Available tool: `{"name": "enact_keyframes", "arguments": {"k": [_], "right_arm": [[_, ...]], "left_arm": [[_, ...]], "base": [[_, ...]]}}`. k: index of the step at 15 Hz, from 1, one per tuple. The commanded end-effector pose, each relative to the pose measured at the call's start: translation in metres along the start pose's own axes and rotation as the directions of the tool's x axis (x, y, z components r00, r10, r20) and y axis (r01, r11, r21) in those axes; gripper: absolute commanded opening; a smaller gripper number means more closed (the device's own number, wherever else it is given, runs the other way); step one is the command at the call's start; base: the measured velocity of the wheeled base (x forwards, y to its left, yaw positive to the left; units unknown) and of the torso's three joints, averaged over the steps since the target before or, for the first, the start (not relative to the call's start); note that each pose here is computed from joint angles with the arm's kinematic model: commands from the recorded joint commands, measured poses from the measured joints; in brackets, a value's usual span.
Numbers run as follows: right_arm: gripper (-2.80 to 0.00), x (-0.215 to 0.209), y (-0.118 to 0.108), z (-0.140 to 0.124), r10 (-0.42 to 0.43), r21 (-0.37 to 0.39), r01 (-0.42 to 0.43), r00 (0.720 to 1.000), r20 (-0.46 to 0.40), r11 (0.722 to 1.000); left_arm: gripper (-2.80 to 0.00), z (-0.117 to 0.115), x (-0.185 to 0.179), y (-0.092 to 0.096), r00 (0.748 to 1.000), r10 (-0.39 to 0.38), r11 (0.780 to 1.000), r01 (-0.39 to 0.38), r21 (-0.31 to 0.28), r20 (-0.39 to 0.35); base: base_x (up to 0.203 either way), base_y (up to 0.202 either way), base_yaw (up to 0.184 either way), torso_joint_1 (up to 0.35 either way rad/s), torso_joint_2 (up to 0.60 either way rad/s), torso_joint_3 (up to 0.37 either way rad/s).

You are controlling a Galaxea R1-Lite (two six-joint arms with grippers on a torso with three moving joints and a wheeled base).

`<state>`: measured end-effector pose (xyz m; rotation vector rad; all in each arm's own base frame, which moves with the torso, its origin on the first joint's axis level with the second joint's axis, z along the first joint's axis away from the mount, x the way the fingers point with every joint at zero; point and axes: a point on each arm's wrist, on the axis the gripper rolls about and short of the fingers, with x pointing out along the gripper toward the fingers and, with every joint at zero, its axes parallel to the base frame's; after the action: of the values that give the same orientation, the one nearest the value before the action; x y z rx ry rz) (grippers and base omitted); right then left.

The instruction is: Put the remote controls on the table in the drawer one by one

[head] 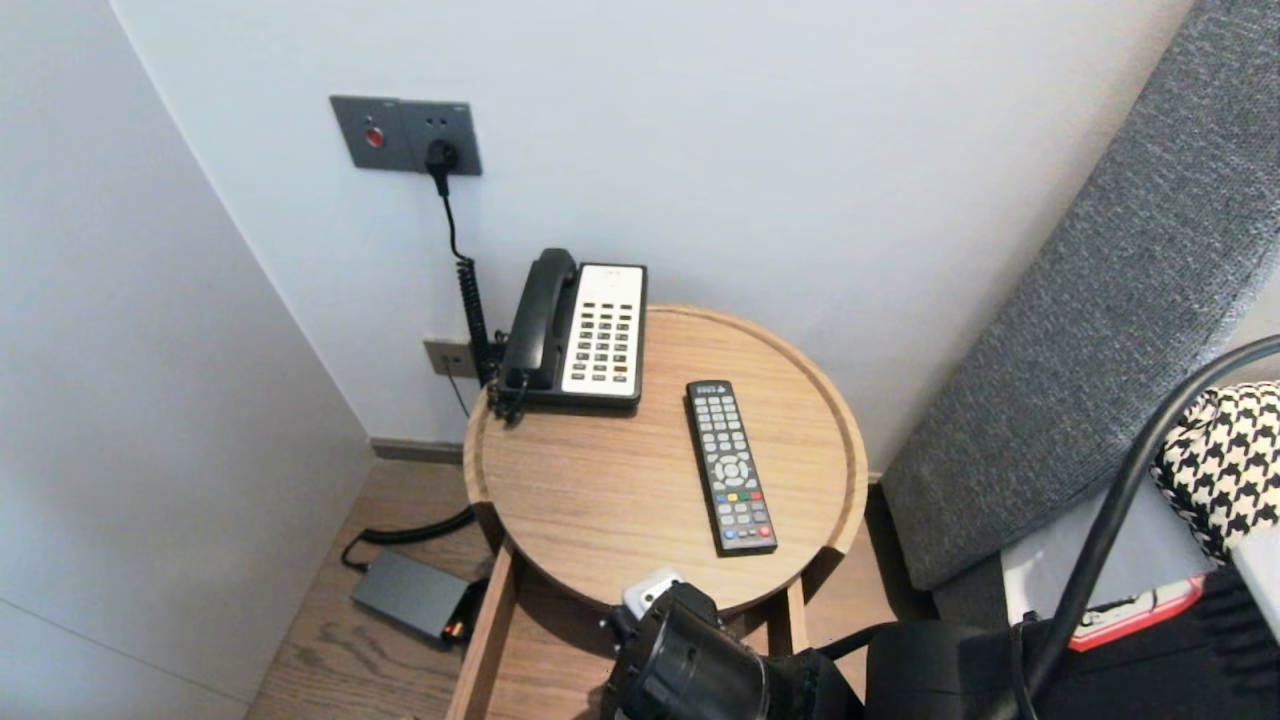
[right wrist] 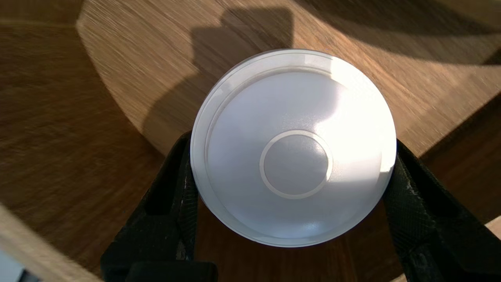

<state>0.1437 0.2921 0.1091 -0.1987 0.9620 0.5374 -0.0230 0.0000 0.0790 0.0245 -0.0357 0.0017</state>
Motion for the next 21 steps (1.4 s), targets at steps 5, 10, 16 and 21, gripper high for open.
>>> {"name": "enact_keyframes", "arguments": {"k": [5,10,16,21], "right_arm": [[-2.8,0.009,-0.006,-0.015,-0.05,0.001,0.05,0.998,0.036,0.999],[-2.8,0.016,-0.005,-0.018,-0.066,-0.009,0.066,0.998,0.021,0.998],[-2.8,0.025,0.0,-0.016,-0.073,-0.024,0.073,0.997,0.018,0.997],[-2.8,0.024,0.001,-0.015,-0.075,-0.075,0.076,0.997,0.019,0.994]], "left_arm": [[-2.8,-0.003,0.001,0.0,1.0,0.0,1.0,0.0,0.0,-0.011],[-2.8,-0.003,0.001,0.0,1.0,0.0,1.0,0.0,0.0,-0.011],[-2.8,-0.003,0.001,0.0,1.0,-0.001,1.0,0.001,0.0,-0.011],[-2.8,-0.003,0.001,0.0,1.0,0.0,1.0,0.0,0.0,-0.011]], "base": [[0.0,0.0,0.0,0.0,0.0,0.0],[0.0,0.0,0.0,0.0,0.0,0.0],[0.0,0.0,0.0,0.0,0.0,0.0],[0.0,0.0,0.0,0.0,0.0,0.0]]}}
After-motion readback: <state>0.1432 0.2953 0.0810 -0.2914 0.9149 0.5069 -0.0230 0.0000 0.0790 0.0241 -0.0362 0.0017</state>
